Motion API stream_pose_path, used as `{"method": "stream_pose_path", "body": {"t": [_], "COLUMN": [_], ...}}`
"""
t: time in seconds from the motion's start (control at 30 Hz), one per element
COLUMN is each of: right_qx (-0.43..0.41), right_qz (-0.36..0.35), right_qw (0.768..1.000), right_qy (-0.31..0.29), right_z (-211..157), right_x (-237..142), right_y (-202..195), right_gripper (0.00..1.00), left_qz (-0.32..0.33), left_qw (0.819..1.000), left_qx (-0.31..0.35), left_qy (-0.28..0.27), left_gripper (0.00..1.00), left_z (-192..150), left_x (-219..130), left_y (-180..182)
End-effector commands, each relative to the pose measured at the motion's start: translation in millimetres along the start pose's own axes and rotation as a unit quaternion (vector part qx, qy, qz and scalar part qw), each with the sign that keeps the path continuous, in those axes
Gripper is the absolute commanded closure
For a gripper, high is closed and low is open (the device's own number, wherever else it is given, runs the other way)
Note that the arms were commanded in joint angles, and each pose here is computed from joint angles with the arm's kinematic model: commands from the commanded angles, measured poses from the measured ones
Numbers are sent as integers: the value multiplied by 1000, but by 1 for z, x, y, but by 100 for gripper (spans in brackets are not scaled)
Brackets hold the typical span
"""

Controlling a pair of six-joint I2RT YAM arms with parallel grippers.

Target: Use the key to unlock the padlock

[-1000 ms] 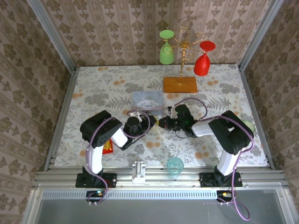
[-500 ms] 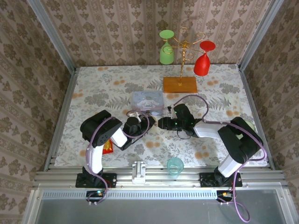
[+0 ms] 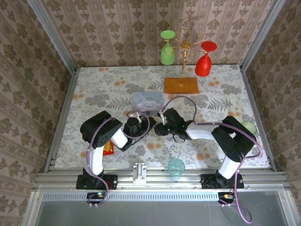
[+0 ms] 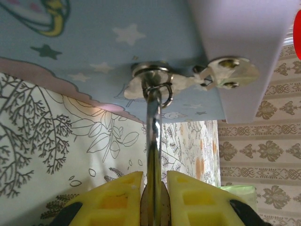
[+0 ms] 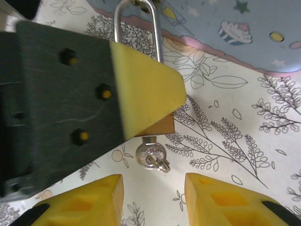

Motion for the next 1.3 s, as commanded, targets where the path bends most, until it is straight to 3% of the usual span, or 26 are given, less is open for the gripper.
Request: {"method": "stream_pose_path", "body": {"t": [0.0, 0.27, 0.4, 0.73, 1.27], "right_qx": [7, 3, 0, -65, -178], "right_qz": [17, 48, 22, -63, -150], "right_qw": [1000, 998, 999, 994, 969], "right_qy": [-24, -39, -38, -59, -81], "right_z": [7, 9, 9, 0, -7], "right_x": [6, 7, 8, 9, 8], "right_y": [-1, 3, -3, -4, -8], "right_gripper": [62, 69, 77, 80, 63], "left_qz": [-19, -21, -22, -27, -38], "left_qw": [1000, 1000, 1000, 999, 999], "left_qx": [-8, -14, -21, -35, -37], "left_qy": [-7, 3, 4, 5, 10], "left_gripper": [90, 92, 92, 92, 93], "left_z": [7, 0, 0, 1, 0], "left_x": [-4, -4, -5, -6, -7], "left_y": [-13, -14, -14, -17, -24]}}
Point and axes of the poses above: each hand's point on the last joint's axis, 136 mm out from that joint toward the fingers, its own x axis out along the fingers, its own y axis along the line the jaws close on, z = x × y, the point moved 5 cm from there along -x, back along the fingers, and after that the axes turned 2 degrees about x, right-handed, at the moved point
